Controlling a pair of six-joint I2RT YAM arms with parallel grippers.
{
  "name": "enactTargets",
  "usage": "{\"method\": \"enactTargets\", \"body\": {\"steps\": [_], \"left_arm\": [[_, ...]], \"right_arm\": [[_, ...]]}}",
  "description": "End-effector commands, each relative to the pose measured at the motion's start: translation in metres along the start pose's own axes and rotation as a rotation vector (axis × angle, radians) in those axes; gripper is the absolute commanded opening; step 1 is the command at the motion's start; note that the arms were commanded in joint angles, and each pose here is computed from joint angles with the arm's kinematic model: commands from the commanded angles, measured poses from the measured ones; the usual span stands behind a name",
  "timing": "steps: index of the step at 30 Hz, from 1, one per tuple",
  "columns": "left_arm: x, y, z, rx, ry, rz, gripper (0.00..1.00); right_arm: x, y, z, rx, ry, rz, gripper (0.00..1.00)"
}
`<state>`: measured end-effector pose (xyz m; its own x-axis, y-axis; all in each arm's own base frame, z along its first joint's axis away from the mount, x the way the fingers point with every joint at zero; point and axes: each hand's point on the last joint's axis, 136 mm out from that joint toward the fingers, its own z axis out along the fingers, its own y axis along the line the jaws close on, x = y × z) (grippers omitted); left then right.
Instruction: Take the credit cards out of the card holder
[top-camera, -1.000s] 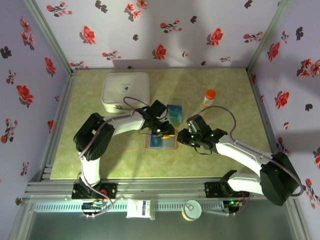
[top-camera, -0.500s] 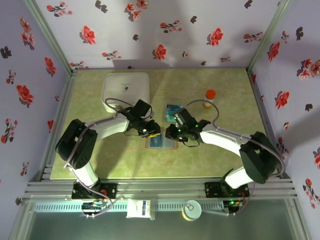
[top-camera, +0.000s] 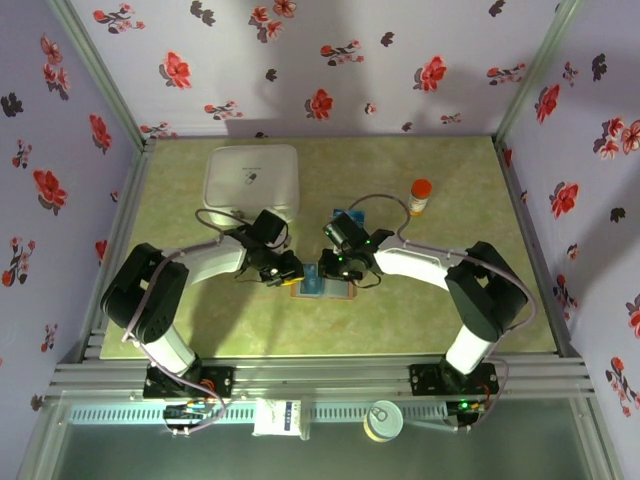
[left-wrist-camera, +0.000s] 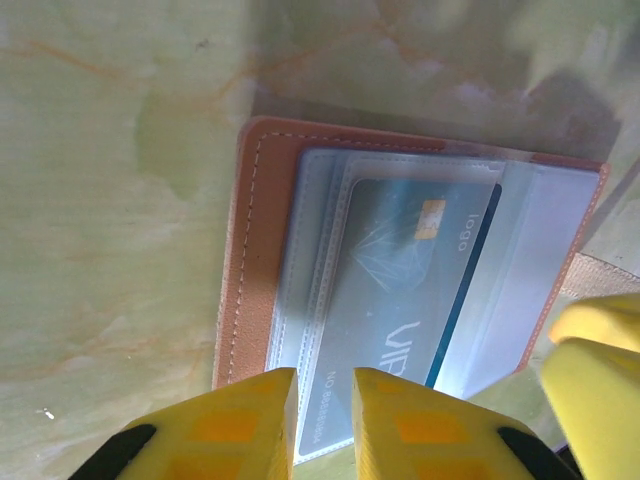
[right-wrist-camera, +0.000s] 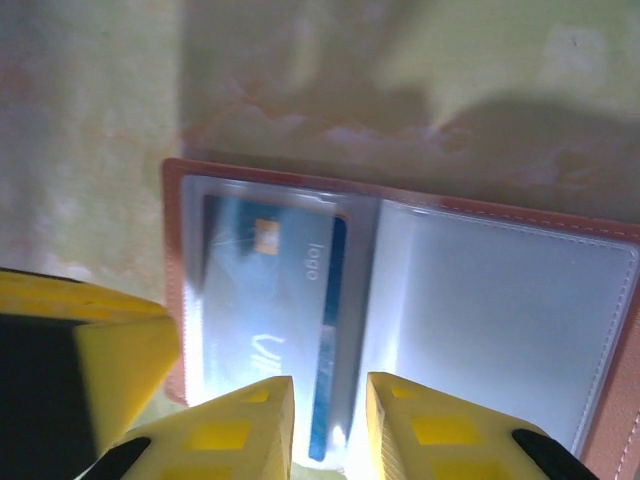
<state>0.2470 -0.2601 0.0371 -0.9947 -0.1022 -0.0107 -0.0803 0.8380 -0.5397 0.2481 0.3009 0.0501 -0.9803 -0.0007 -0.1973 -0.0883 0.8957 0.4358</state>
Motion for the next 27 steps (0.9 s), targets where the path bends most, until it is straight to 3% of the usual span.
{"method": "enactTargets", "body": {"steps": [1, 8, 27], "left_arm": [[-0.001, 0.005, 0.004, 0.002, -0.001, 0.001, 0.21], [0.003, 0.008, 0.003, 0.009, -0.004, -0.009, 0.21], [0.007, -0.002, -0.004, 0.042, -0.018, -0.006, 0.20]], "right_arm": [[0.006, -0.012, 0.010, 0.046, 0.016, -0.016, 0.26], [0.016, -0.020, 0.026, 0.046, 0.047, 0.005, 0.26], [-0.002, 0.009, -0.005, -0.025, -0.007, -0.025, 0.27]]}}
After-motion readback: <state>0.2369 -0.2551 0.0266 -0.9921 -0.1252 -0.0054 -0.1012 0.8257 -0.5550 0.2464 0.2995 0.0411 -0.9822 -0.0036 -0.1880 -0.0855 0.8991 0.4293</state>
